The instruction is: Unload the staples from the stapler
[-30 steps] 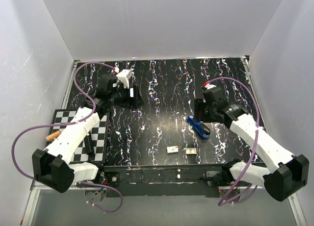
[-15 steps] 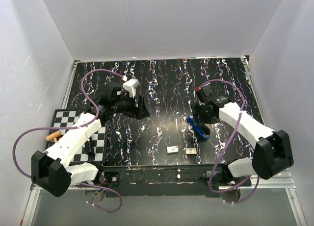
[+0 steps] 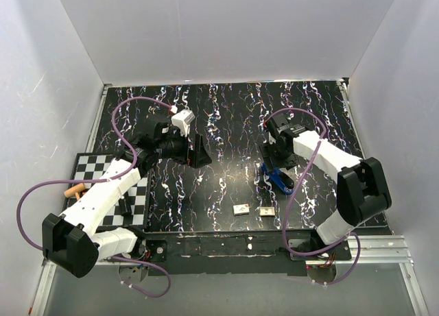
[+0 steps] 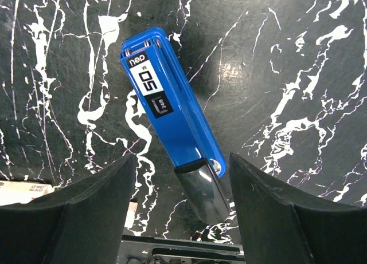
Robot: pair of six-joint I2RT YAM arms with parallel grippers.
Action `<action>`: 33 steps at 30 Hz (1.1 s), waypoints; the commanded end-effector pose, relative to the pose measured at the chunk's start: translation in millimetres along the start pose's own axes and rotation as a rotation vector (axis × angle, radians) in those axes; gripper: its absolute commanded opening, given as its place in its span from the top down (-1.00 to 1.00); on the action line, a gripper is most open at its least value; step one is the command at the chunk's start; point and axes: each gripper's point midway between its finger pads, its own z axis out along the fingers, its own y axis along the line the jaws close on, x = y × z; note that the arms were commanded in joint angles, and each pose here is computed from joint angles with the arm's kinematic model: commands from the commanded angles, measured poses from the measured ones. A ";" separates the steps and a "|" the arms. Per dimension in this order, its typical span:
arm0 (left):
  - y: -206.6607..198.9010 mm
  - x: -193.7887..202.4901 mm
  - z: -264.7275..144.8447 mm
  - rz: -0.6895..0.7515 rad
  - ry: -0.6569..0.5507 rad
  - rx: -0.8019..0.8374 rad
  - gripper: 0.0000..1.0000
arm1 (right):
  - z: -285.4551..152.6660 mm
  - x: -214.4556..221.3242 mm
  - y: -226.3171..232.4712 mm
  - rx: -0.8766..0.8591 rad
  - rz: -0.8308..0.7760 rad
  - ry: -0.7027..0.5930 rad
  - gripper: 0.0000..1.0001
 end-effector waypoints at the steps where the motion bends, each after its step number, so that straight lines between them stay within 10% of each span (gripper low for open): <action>1: -6.7 -2.4 -6.8 0.022 -0.026 0.022 -0.96 | 3.1 -9.0 1.5 -0.015 -0.035 0.008 -0.45; 18: -2.6 0.8 -2.7 0.010 -0.010 0.011 -0.96 | 21.0 3.6 3.7 -0.020 -0.047 0.101 -0.11; 33: -1.7 0.4 -3.7 0.012 -0.012 0.003 -0.96 | 15.6 -7.8 -1.5 0.017 -0.057 0.072 0.67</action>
